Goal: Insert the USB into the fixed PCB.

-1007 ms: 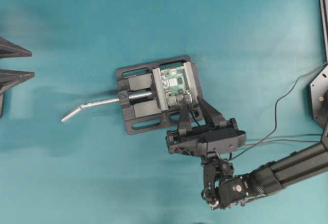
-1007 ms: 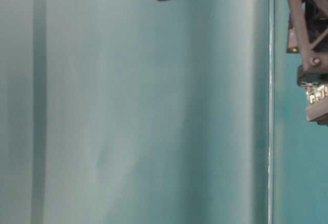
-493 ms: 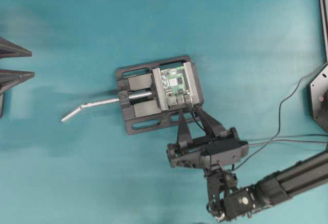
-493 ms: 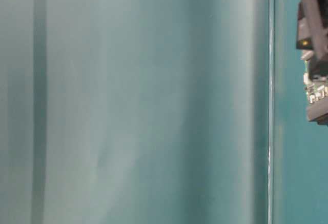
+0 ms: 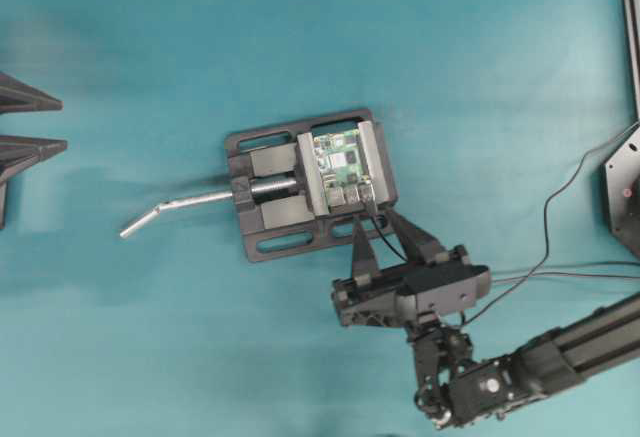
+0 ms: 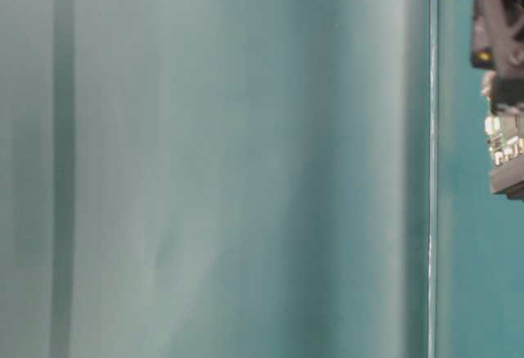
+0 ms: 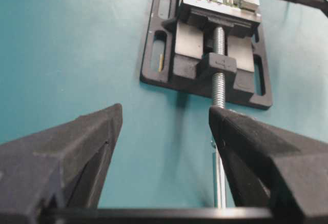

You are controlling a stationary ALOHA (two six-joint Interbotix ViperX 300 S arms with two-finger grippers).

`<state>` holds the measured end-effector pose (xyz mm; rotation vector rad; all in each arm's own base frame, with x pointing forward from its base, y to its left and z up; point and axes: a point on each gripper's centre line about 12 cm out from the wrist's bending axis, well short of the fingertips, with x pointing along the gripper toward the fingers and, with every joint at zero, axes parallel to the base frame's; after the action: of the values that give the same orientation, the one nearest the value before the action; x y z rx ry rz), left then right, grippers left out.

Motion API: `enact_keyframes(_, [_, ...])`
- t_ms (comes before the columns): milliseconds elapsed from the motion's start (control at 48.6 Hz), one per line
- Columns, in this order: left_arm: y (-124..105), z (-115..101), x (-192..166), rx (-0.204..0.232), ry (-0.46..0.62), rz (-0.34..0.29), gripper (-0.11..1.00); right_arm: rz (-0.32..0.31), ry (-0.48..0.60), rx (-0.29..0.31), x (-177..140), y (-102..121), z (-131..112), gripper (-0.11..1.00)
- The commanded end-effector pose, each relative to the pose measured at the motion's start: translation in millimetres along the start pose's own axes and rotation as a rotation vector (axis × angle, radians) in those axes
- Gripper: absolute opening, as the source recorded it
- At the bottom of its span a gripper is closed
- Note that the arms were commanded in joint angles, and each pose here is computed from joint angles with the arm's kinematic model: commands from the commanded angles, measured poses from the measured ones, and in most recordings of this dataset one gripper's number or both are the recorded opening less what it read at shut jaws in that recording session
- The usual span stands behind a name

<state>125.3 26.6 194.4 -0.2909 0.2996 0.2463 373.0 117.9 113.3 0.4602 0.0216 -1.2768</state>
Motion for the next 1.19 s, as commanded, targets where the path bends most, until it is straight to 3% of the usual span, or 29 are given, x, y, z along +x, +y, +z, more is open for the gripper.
enact_keyframes(0, [-0.7,3.9,0.0,-0.004,-0.007,0.001,0.74,0.013,0.016,0.026,-6.5,4.2,23.4,0.60])
enact_keyframes(247, [-0.7,3.9,0.0,-0.004,-0.007,0.001,0.74,0.021,0.027,-0.098,-7.8,-5.8,53.8,0.62])
enact_keyframes(493, [-0.7,3.9,0.0,-0.004,-0.007,0.001,0.74,0.031,0.028,-0.119,-6.6,-18.6,77.2,0.73])
enact_keyframes(658, [-0.7,3.9,0.0,-0.004,-0.007,0.001,0.74,0.060,0.058,-0.174,-5.9,-32.0,103.5,0.76])
enact_keyframes(863, [-0.5,4.0,0.0,-0.004,-0.007,0.002,0.74,0.161,0.171,-0.224,5.9,-51.1,128.8,0.76])
enact_keyframes(1007, [-0.7,3.9,0.0,-0.004,-0.007,0.001,0.74,0.250,0.267,-0.199,20.4,-73.6,141.4,0.76])
enact_keyframes(1172, [-0.7,3.9,0.0,-0.005,-0.006,0.001,0.74,0.337,0.273,-0.168,33.6,-101.8,163.2,0.76])
